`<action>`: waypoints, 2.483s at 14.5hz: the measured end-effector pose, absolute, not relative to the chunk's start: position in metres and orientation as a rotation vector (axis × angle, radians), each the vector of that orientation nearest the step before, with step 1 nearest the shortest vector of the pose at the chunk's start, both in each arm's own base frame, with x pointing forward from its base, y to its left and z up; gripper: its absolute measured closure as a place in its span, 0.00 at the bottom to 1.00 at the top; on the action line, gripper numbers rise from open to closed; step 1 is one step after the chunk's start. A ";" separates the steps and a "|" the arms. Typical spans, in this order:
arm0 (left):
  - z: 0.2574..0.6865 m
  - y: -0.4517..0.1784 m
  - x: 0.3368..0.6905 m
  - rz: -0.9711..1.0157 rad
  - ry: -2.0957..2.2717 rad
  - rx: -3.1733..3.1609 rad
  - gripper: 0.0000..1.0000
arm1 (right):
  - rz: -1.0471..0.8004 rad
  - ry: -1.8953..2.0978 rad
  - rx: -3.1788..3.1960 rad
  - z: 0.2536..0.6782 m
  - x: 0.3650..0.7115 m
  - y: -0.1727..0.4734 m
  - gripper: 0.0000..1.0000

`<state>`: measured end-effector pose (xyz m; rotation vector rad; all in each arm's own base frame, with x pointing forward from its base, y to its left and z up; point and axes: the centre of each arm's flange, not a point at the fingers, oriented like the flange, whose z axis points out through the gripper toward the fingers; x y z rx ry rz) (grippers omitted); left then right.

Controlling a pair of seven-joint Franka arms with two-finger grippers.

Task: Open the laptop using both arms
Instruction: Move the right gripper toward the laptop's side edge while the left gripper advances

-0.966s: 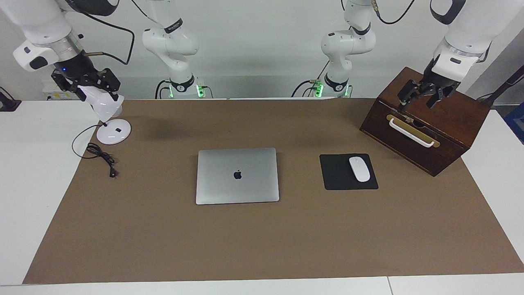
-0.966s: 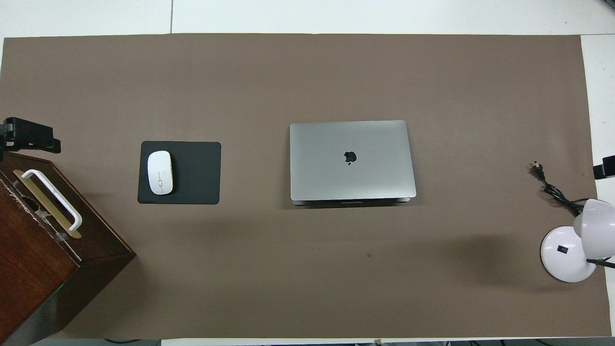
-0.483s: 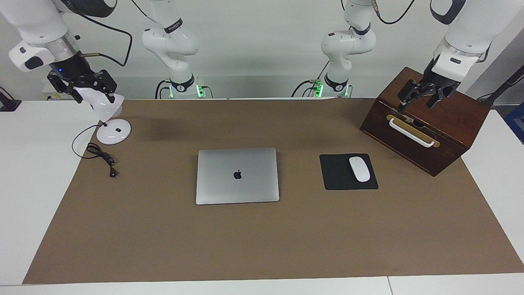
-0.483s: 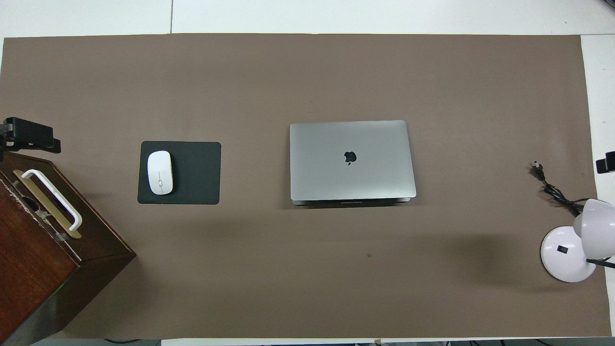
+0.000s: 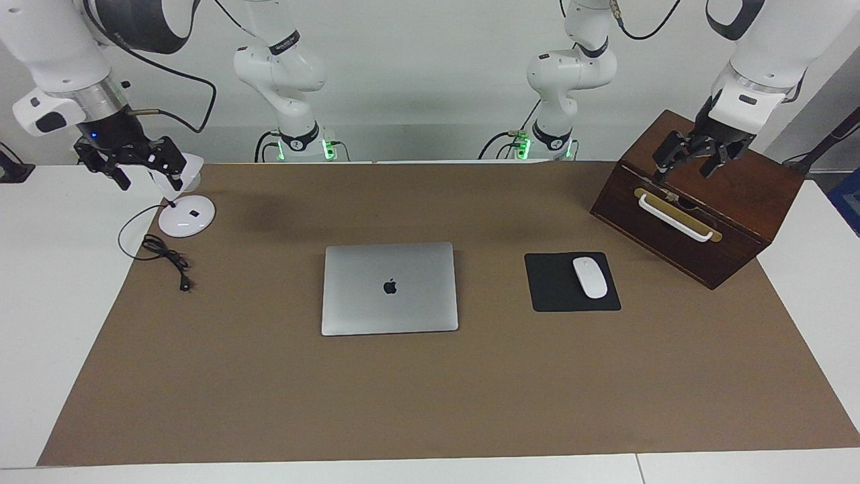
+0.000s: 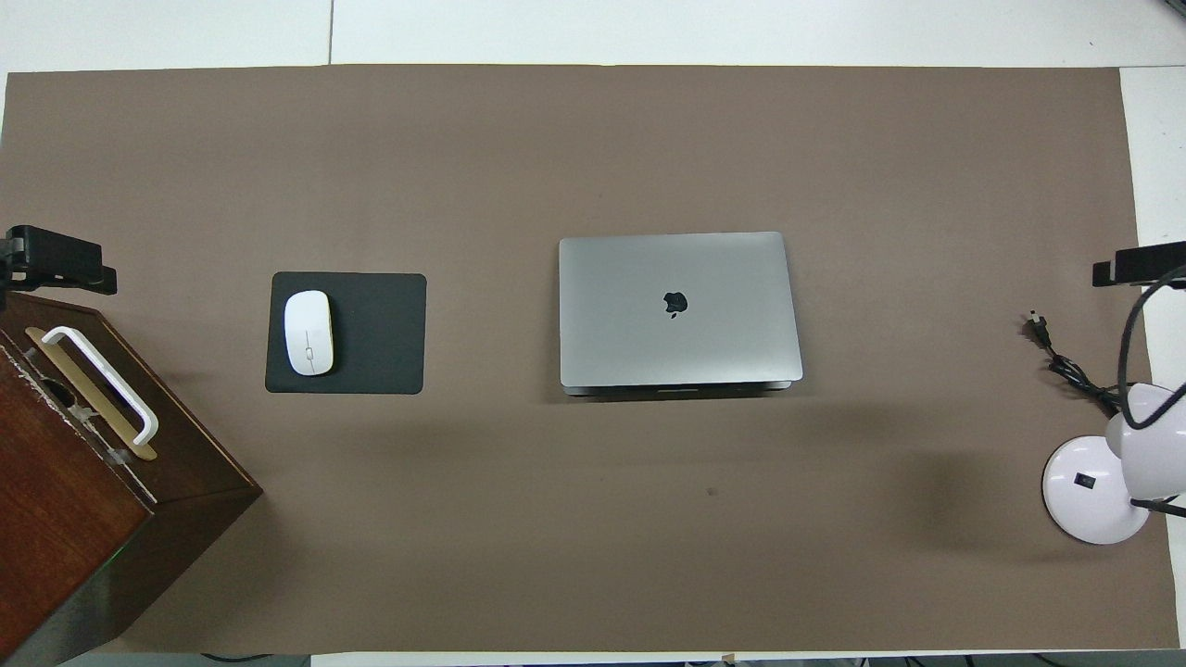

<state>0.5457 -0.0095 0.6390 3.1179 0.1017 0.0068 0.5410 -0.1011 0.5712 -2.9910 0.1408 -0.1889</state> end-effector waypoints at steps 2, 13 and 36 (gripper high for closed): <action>0.639 -0.008 0.546 0.009 0.105 3.118 0.00 | -0.223 0.213 -2.932 0.547 0.546 -0.099 0.03; 0.637 -0.019 0.548 0.029 0.075 3.118 0.00 | -0.105 0.969 -2.439 0.464 0.545 0.026 0.00; 0.548 -0.100 0.518 0.395 -0.097 3.039 0.99 | -0.183 1.228 -2.277 0.363 0.502 0.066 0.00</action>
